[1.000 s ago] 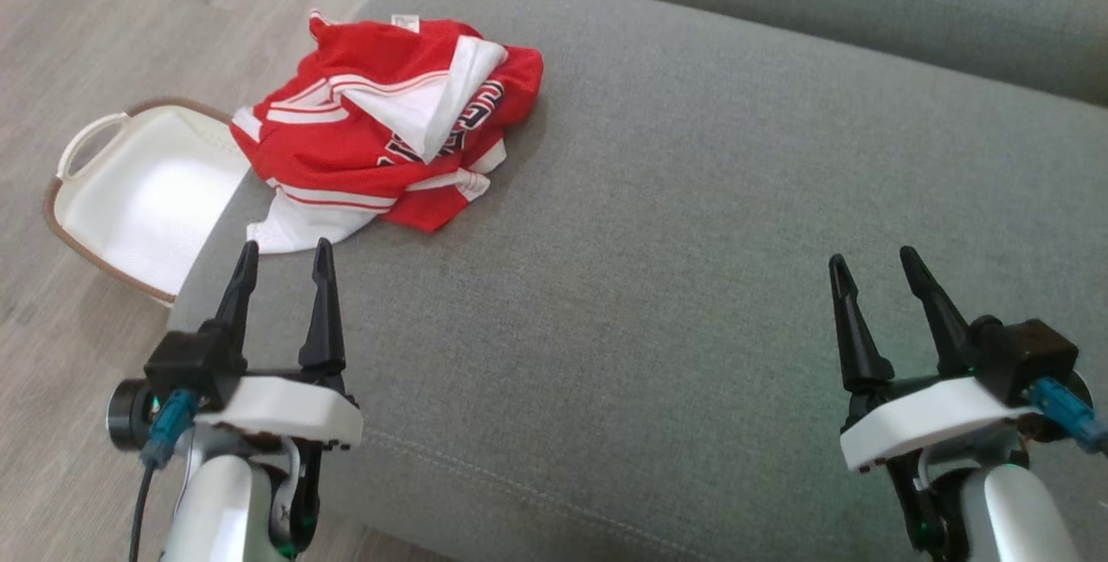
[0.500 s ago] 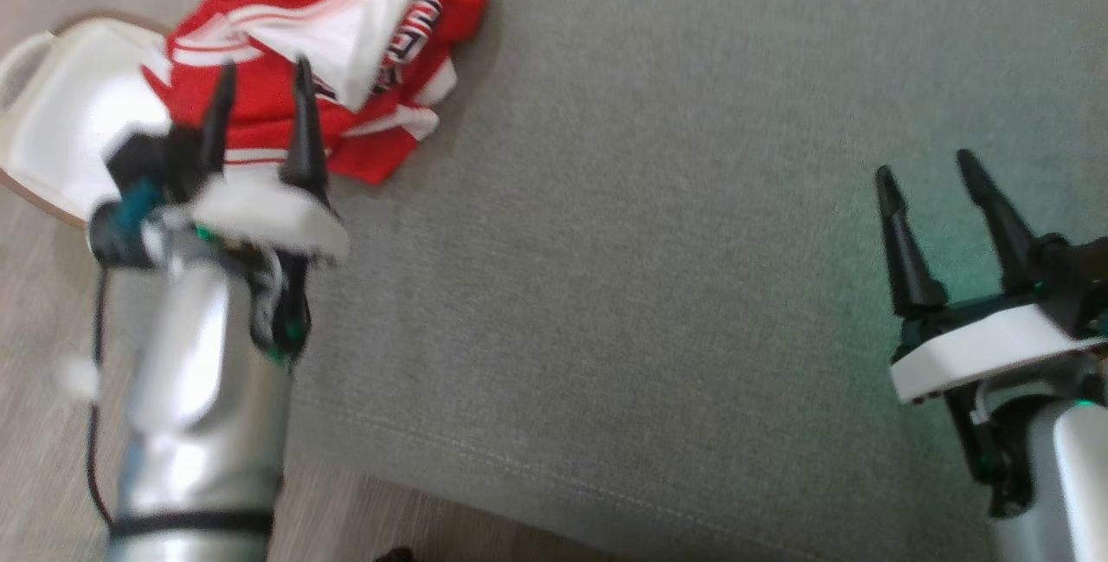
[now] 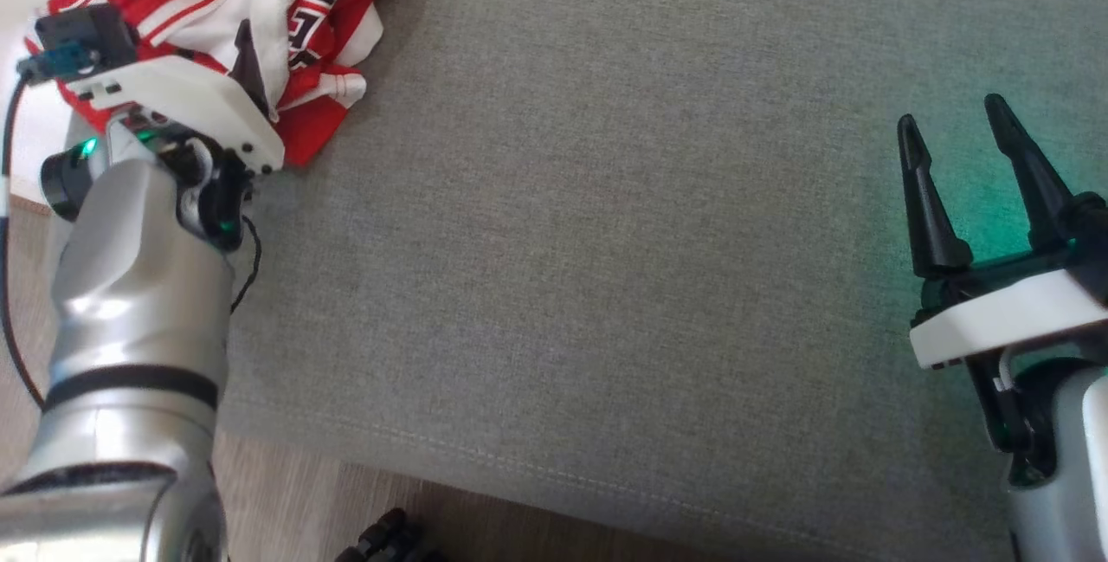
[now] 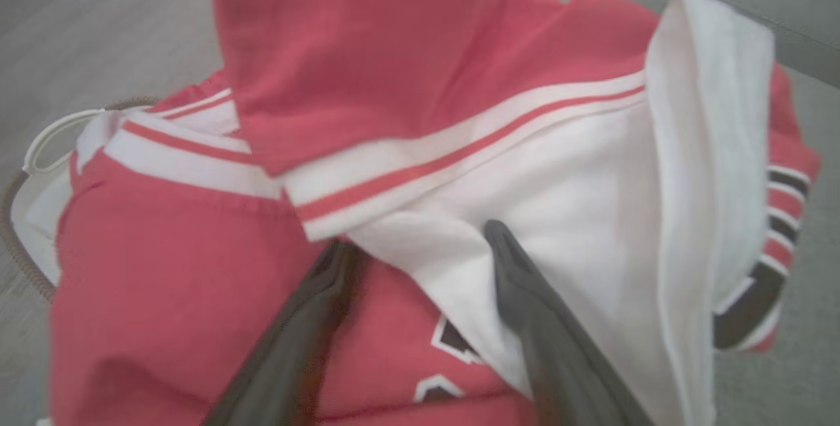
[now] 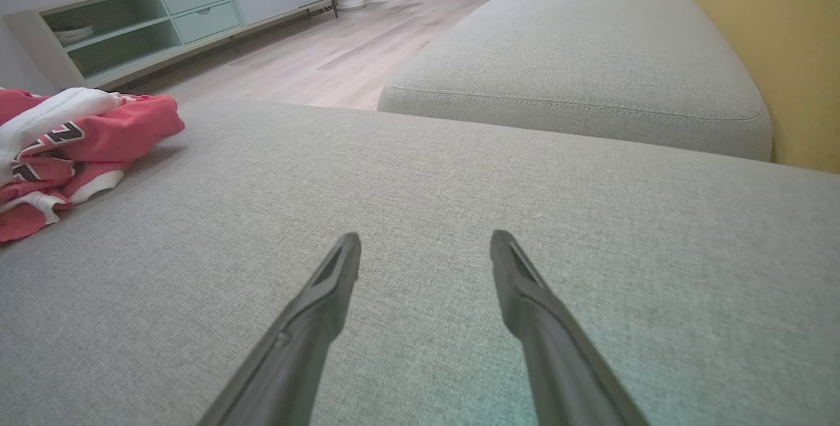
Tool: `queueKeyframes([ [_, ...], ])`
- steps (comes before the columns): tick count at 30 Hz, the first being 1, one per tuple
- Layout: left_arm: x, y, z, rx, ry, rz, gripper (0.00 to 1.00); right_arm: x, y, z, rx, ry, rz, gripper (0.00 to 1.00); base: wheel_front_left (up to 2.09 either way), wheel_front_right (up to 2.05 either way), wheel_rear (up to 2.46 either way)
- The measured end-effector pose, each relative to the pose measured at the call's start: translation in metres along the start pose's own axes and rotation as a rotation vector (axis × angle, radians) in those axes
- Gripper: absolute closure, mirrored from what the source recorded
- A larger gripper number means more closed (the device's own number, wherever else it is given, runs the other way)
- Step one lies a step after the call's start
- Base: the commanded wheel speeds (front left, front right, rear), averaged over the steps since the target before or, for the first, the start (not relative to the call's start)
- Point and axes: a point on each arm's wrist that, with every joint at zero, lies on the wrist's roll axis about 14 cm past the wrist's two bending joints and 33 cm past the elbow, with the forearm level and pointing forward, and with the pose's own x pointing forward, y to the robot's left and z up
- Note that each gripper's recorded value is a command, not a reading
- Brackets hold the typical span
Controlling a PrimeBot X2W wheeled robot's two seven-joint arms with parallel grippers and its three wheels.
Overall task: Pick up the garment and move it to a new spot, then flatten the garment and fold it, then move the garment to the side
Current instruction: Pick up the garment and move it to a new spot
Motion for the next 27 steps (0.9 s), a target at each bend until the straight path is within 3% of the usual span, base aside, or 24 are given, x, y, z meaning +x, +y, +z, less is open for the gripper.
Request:
queueKeyframes([
  [1,0.002,0.000,-0.002,-0.006,0.017,0.002,0.27,0.000,-0.001,-0.001,0.001,0.002,-0.002,0.00,0.00,0.00,0.00],
  [2,0.003,0.000,-0.002,-0.010,0.030,0.004,0.71,0.000,-0.001,-0.001,0.001,0.003,-0.004,0.00,0.00,0.00,0.00],
  [3,0.004,0.000,-0.002,-0.009,0.036,0.006,0.71,-0.001,-0.002,-0.001,0.001,0.003,-0.005,0.00,0.00,0.00,0.00],
  [4,0.005,0.001,-0.001,-0.008,0.039,0.007,1.00,-0.001,-0.002,-0.001,0.000,0.002,-0.006,0.00,0.00,0.00,0.00],
  [7,0.003,0.008,0.010,0.014,-0.017,0.021,1.00,-0.002,-0.002,0.002,-0.003,-0.005,-0.009,0.00,0.00,0.00,0.00],
  [18,-0.055,0.010,0.129,0.106,-0.502,0.010,1.00,-0.023,0.018,0.059,-0.014,-0.150,-0.007,0.00,0.00,0.00,0.00],
  [27,-0.120,-0.016,0.157,0.123,-0.709,-0.096,1.00,-0.061,0.029,0.083,-0.007,-0.218,-0.034,0.00,0.00,0.00,0.00],
])
